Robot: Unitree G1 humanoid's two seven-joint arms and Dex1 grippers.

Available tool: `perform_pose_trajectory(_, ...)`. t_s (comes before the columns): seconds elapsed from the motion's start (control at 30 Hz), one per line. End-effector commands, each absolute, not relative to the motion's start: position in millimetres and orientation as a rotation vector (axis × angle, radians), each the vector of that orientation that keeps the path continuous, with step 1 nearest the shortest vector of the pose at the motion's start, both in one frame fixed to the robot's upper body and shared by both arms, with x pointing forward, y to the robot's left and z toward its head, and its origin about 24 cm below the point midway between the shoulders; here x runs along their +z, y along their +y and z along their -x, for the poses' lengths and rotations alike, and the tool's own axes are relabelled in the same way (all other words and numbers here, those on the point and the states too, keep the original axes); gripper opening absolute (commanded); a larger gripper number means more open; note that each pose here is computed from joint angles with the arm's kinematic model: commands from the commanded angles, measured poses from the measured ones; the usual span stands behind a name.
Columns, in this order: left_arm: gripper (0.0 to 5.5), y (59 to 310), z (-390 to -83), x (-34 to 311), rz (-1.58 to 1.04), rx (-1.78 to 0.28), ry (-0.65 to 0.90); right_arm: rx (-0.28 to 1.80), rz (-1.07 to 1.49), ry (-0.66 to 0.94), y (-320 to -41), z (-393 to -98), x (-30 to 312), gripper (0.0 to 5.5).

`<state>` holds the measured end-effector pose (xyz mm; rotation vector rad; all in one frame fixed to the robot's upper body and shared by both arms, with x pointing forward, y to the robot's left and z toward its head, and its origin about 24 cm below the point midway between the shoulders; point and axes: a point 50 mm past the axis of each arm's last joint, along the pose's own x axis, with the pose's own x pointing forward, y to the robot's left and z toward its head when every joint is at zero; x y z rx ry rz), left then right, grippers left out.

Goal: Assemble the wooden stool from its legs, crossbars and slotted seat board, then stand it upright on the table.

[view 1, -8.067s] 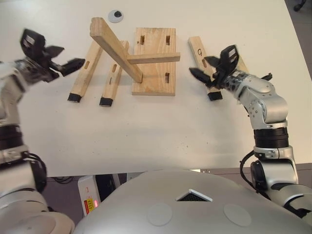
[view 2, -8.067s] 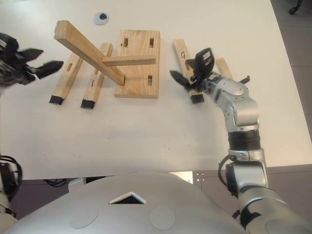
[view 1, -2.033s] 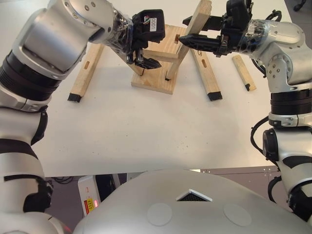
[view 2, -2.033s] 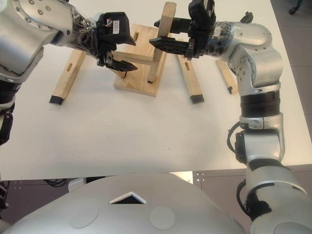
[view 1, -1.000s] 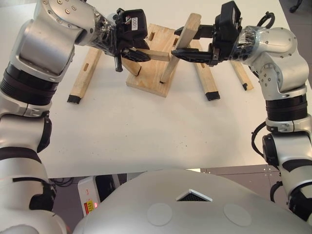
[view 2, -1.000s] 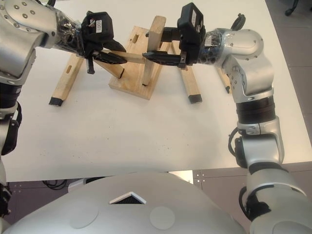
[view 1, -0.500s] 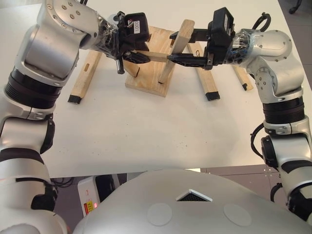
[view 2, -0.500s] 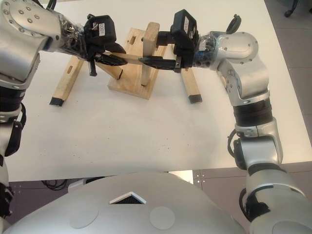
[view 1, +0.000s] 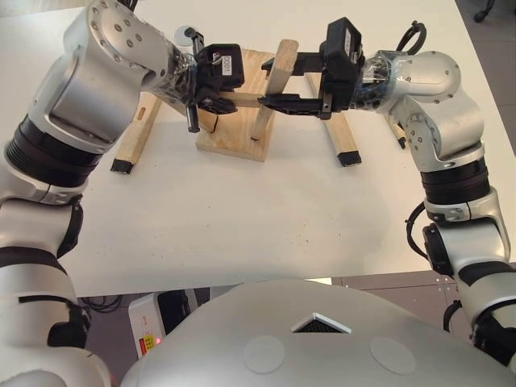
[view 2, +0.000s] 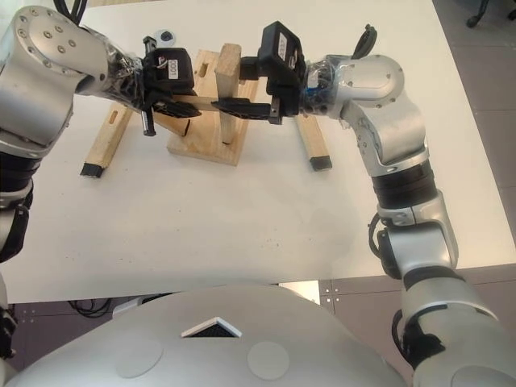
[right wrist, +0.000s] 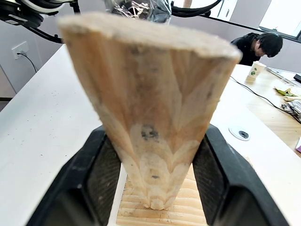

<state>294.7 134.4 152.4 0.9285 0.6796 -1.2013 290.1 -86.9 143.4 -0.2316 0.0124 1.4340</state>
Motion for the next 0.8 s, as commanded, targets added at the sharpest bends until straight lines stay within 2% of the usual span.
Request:
perform_pose_trajectory(0.03, 0.69, 130.4, -267.6, 86.6, -0.869, -1.393, 0.967, 1.462, 0.246, 0.188, -74.0, -283.9, 115.0, 2.04)
perform_pose_trajectory(0.37, 0.45, 144.5, -243.9, 41.5, -0.998, -1.456, 1.22, 1.447, 0.217, 0.182, -69.0, -283.5, 118.8, 2.04)
perform_pose_trajectory(0.57, 0.41, 157.5, -231.0, 24.1, -0.998, -1.468, 1.309, 1.41, 0.222, 0.255, -92.4, -279.5, 105.7, 2.04)
perform_pose_trajectory(0.8, 0.41, 148.2, -228.7, 16.4, -0.98, -1.484, 1.309, 1.473, 0.17, 0.138, -55.9, -278.2, 124.3, 2.04)
